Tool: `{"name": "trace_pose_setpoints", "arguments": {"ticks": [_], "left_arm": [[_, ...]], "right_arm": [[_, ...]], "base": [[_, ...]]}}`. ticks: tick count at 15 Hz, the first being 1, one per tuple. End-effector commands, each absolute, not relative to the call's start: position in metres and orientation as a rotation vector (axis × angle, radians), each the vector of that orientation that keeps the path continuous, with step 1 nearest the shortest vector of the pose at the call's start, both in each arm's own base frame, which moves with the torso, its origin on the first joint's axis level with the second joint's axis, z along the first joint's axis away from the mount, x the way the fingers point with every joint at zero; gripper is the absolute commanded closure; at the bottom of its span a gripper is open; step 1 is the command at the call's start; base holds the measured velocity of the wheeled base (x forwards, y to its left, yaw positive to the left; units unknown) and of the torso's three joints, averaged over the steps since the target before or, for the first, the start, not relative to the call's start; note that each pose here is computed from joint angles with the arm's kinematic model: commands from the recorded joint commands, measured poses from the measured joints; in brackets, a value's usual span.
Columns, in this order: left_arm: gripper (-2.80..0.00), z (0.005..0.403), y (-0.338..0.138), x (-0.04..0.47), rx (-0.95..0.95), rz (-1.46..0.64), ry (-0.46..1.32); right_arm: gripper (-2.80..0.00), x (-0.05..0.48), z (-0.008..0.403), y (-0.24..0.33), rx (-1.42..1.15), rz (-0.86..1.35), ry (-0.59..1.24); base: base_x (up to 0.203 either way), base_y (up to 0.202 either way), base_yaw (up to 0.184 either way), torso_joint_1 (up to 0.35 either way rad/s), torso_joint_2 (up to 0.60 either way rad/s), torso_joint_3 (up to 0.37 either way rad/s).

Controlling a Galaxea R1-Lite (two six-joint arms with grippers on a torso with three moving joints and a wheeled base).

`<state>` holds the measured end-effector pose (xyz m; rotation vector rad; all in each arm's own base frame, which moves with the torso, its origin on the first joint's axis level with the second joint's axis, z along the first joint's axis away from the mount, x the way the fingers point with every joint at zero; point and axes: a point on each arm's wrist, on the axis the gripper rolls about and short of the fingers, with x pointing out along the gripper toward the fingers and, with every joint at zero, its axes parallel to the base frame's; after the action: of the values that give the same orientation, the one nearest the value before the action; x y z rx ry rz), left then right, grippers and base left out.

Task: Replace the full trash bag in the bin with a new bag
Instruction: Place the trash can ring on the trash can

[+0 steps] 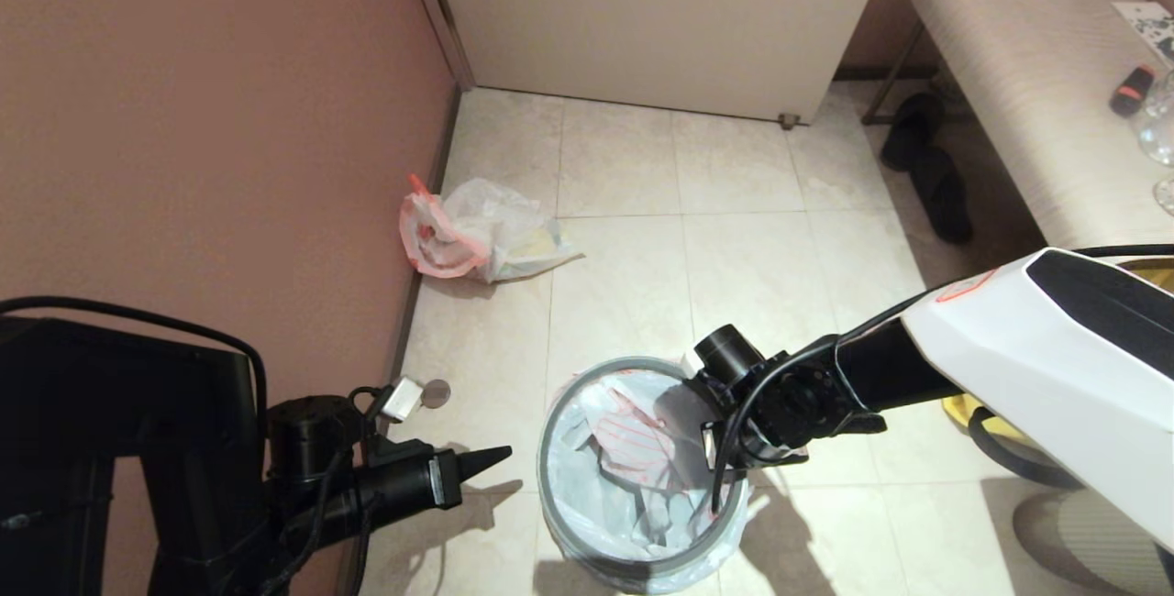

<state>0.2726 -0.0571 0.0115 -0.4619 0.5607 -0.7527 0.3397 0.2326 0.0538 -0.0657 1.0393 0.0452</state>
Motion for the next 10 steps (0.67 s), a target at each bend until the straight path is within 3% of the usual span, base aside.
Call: {"name": "trace_pose_setpoints", "arguments": {"ticks": [1, 2, 10], "left_arm": [[0.0, 0.015, -0.057, 0.274, -0.453, -0.767, 0.518], [0.0, 0.015, -0.057, 0.274, -0.453, -0.767, 0.518], [0.0, 0.015, -0.057, 0.274, -0.452, -0.767, 0.519]], "right_arm": [[0.0, 0.338, 0.058, 0.231, -0.084, 0.05, 1.033], [-2.8, 0.337, 0.059, 0.231, -0.09, 0.045, 1.025], [-2.8, 0.33, 0.081, 0.226, -0.066, 0.058, 0.993]], "base": [[0.0, 0.0, 0.0, 0.0, 0.0, 0.0], [0.0, 0.0, 0.0, 0.0, 0.0, 0.0], [0.0, 0.0, 0.0, 0.0, 0.0, 0.0]]}}
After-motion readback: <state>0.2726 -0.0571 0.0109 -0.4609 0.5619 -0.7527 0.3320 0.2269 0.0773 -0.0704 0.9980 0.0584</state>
